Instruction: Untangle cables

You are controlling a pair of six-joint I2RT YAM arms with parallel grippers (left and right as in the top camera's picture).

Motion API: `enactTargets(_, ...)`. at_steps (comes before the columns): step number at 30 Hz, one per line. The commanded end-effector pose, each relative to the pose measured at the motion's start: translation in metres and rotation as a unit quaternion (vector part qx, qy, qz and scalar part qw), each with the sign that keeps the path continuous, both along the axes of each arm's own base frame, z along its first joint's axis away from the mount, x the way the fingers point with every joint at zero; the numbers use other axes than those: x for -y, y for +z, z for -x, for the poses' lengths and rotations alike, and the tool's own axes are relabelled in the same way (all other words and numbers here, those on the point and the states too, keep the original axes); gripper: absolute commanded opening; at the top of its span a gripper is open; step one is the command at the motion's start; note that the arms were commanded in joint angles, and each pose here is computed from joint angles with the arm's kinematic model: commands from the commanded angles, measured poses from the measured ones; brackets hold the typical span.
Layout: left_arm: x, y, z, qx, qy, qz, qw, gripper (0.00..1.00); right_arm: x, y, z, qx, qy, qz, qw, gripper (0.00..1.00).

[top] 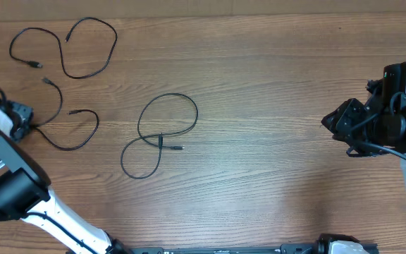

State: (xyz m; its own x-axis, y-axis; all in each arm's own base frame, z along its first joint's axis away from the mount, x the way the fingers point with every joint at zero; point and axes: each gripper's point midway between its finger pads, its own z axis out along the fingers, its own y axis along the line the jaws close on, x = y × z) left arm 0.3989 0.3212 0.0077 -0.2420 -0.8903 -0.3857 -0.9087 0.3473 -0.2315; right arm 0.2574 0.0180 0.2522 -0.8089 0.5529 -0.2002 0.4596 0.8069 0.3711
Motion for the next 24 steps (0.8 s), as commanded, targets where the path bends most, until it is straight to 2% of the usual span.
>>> enactTargets(1, 0.020, -0.037, -0.004, -0.020, -0.015, 0.027, 0.999, 0.35, 0.000, 0.002, 0.000, 0.004, 0.001, -0.002, 1.000, 0.42)
enactTargets(6, 0.023, -0.051, -0.013, -0.017, -0.023, 0.024, 0.999, 0.32, -0.001, 0.001, 0.002, -0.001, 0.001, -0.003, 1.000, 0.42)
enactTargets(12, 0.018, -0.043, -0.019, -0.013, -0.045, 0.008, 0.999, 0.30, -0.001, 0.001, 0.003, -0.004, 0.001, -0.003, 1.000, 0.42)
enactTargets(20, 0.005, 0.017, -0.039, -0.012, -0.077, -0.006, 0.997, 0.31, -0.001, 0.001, 0.004, -0.004, 0.001, -0.003, 1.000, 0.42)
enactTargets(21, 0.007, 0.028, -0.041, -0.011, -0.081, 0.001, 0.997, 0.35, -0.001, 0.001, 0.004, -0.005, 0.001, -0.003, 1.000, 0.42)
enactTargets(23, 0.017, 0.046, -0.039, -0.016, -0.089, 0.030, 0.995, 0.52, -0.001, 0.001, 0.004, -0.005, 0.001, -0.003, 1.000, 0.42)
enactTargets(24, 0.024, 0.051, -0.035, -0.022, -0.093, 0.046, 0.994, 0.54, -0.001, 0.001, 0.004, -0.004, 0.001, -0.003, 1.000, 0.43)
